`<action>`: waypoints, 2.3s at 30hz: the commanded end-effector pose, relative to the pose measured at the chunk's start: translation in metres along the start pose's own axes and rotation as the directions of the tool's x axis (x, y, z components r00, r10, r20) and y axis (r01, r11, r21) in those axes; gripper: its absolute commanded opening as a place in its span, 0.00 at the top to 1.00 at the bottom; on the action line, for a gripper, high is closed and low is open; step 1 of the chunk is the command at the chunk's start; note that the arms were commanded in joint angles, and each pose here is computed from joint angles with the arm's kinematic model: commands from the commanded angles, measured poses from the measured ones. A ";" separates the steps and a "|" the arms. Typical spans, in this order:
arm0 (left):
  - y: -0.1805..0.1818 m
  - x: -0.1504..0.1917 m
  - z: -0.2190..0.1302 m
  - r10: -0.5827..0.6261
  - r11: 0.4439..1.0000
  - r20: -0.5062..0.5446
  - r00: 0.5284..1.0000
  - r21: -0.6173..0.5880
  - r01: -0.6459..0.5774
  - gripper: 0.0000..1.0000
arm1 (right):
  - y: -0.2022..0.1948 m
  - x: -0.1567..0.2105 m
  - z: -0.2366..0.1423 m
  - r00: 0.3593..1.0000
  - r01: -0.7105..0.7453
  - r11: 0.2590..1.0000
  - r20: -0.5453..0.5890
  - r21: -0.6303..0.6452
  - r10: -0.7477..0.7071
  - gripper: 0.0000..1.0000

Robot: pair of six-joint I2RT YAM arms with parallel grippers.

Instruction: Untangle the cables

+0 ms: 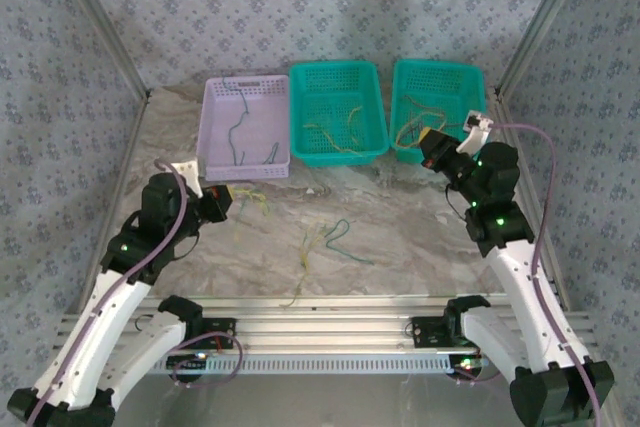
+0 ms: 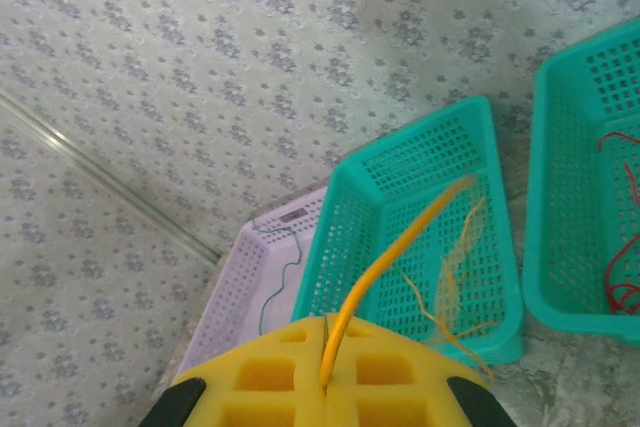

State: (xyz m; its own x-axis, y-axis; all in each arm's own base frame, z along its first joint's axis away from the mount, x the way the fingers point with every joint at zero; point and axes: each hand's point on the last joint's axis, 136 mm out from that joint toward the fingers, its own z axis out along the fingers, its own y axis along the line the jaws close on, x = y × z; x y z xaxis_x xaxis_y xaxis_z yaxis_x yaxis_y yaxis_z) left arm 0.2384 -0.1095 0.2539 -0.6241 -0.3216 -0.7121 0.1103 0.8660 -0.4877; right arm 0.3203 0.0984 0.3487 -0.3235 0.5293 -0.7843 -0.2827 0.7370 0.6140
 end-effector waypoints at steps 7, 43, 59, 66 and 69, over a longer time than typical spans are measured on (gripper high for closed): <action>-0.016 0.005 0.027 -0.012 0.999 -0.020 1.000 0.033 0.012 1.00 | 0.099 -0.027 0.001 0.988 0.133 0.953 -0.035 -0.272 -0.148 1.00; -0.084 0.025 0.076 0.179 0.982 -0.046 0.983 0.076 -0.175 1.00 | -0.019 0.125 0.272 0.776 0.055 0.999 -0.629 -0.001 -0.043 1.00; -0.106 -0.001 0.080 0.188 0.978 0.014 0.982 0.092 -0.188 1.00 | 0.048 0.053 0.216 0.855 0.143 0.975 -0.475 -0.167 -0.207 0.45; -0.128 -0.030 0.092 0.231 0.968 0.077 0.970 0.081 -0.237 1.00 | 0.072 0.027 0.147 0.908 0.174 0.964 -0.345 -0.200 -0.236 0.41; -0.140 -0.047 0.105 0.271 0.959 0.106 0.957 0.053 -0.277 1.00 | 0.070 0.026 0.114 0.925 0.193 0.964 -0.293 -0.184 -0.241 0.38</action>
State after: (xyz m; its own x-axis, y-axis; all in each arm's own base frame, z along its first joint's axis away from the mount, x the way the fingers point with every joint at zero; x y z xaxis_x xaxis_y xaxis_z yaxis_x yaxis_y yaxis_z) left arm 0.3155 -0.2477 0.2753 -0.5669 -0.1229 -0.8145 0.2973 0.8917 -0.3414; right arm 0.4059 0.2198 0.3636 -0.5336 0.1681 -0.8289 -0.5104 0.7175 0.4741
